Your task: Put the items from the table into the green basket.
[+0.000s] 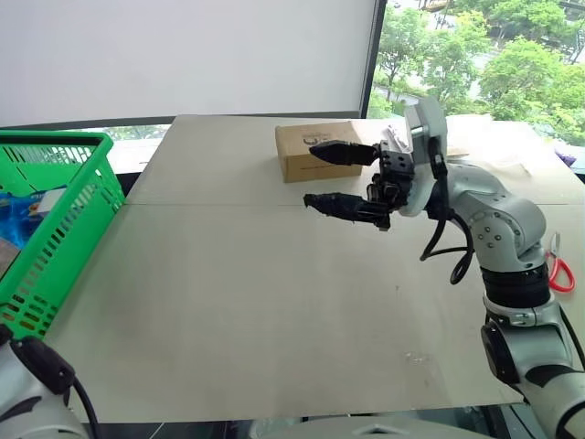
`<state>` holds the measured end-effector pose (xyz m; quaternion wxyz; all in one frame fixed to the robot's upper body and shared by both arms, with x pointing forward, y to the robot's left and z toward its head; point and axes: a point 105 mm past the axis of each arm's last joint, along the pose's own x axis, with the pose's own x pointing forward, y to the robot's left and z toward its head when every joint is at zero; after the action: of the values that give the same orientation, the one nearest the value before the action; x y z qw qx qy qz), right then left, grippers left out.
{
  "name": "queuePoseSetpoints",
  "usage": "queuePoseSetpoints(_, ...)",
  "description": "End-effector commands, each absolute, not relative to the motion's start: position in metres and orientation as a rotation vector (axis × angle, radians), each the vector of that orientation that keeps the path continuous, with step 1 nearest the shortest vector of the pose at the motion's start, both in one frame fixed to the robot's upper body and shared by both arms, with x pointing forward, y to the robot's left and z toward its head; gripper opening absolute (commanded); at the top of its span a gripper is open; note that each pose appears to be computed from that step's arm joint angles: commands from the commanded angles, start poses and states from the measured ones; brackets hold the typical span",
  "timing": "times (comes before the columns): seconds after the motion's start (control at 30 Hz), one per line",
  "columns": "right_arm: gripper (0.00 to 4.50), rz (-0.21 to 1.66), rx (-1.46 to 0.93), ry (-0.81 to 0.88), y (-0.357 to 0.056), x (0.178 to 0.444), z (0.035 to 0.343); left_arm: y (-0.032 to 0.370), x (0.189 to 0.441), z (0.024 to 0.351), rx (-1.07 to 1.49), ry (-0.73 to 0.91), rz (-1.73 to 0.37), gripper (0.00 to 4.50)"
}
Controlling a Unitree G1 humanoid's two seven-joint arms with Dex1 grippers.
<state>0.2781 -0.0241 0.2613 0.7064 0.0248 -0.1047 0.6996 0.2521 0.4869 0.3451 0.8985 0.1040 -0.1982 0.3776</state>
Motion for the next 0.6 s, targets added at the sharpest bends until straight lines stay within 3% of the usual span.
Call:
queuePoseSetpoints(0.03,4.5,1.549,0.031,-0.286,-0.025,0.276,0.272,0.467,0.243,0.387,0.226,-0.629,0.725,4.46)
queuePoseSetpoints(0.13,4.5,1.534,0.026,-0.275,-0.028,0.277,0.27,0.441,0.252,0.407,0.149,-0.78,0.557,4.46)
queuePoseSetpoints(0.23,4.5,1.503,0.019,-0.261,-0.034,0.281,0.265,0.402,0.277,0.401,0.141,-0.758,0.314,4.46)
queuePoseSetpoints(0.4,4.5,1.339,0.03,-0.225,-0.052,0.304,0.241,0.299,0.322,0.314,0.1,-0.482,-0.213,4.46)
queuePoseSetpoints(0.53,4.5,1.176,-0.011,-0.133,-0.084,0.318,0.195,0.217,0.321,0.225,0.115,-0.24,-0.447,4.46)
queuePoseSetpoints(0.6,4.5,1.142,-0.027,-0.097,-0.094,0.318,0.181,0.197,0.314,0.206,0.098,-0.201,-0.485,4.46)
